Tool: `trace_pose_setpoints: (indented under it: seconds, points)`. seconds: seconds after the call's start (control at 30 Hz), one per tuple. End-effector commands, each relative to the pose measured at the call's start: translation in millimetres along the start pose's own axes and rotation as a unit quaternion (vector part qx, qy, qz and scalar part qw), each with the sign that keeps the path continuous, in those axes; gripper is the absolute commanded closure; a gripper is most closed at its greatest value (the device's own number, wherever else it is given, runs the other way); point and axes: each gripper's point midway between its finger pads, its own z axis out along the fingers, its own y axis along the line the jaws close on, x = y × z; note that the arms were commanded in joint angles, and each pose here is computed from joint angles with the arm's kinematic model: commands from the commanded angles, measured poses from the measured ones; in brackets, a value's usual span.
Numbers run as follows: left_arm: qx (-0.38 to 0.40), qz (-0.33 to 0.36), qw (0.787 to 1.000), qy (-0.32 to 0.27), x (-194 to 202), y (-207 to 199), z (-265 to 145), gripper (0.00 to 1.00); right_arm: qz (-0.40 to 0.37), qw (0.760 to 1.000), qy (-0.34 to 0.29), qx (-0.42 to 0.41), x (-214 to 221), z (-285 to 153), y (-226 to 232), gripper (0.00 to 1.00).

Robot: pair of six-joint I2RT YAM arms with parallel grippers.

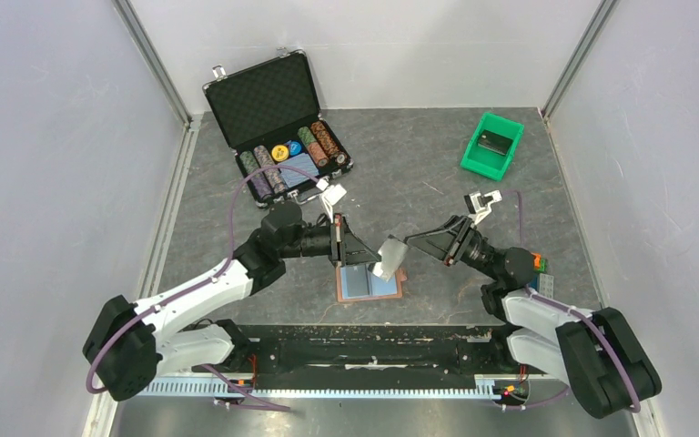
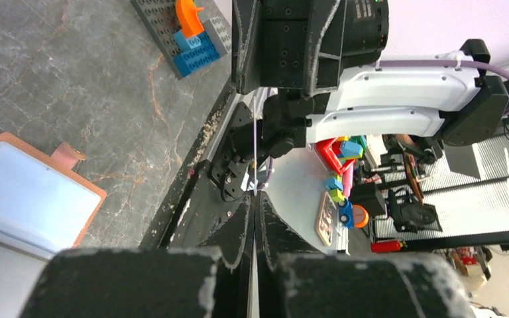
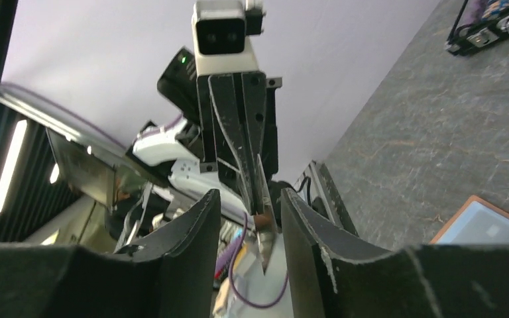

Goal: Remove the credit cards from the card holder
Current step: Remove the credit card from the card holder.

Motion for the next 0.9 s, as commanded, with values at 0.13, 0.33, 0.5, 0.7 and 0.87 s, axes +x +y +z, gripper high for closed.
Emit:
trace_pose_setpoints:
  seconds: [0.13, 0.33, 0.5, 0.7, 0.87]
  points:
    - [0.009, 0.062, 0.996, 0.071, 10.9, -16.0, -16.5, 0.98, -0.130, 0.979, 0.157, -0.026, 20.4, 1.9, 8.1, 0.54]
    - [0.018, 0.047, 0.991, 0.123, 26.7, -14.6, -20.2, 0.98, -0.214, 0.948, 0.222, 0.083, 7.3, 5.5, -30.3, 0.54]
    - [0.035, 0.053, 0.988, 0.140, 32.5, -16.5, -21.4, 0.98, -0.205, 0.944, 0.249, 0.076, 11.3, 5.0, -31.1, 0.57]
    - [0.035, 0.043, 0.985, 0.163, 40.0, -11.5, -21.2, 0.98, -0.187, 0.947, 0.262, 0.026, 24.4, 2.5, -13.3, 0.55]
    - [0.035, 0.044, 0.984, 0.166, 40.0, -10.5, -20.1, 0.98, -0.175, 0.943, 0.283, 0.014, 41.5, 0.5, -11.3, 0.56]
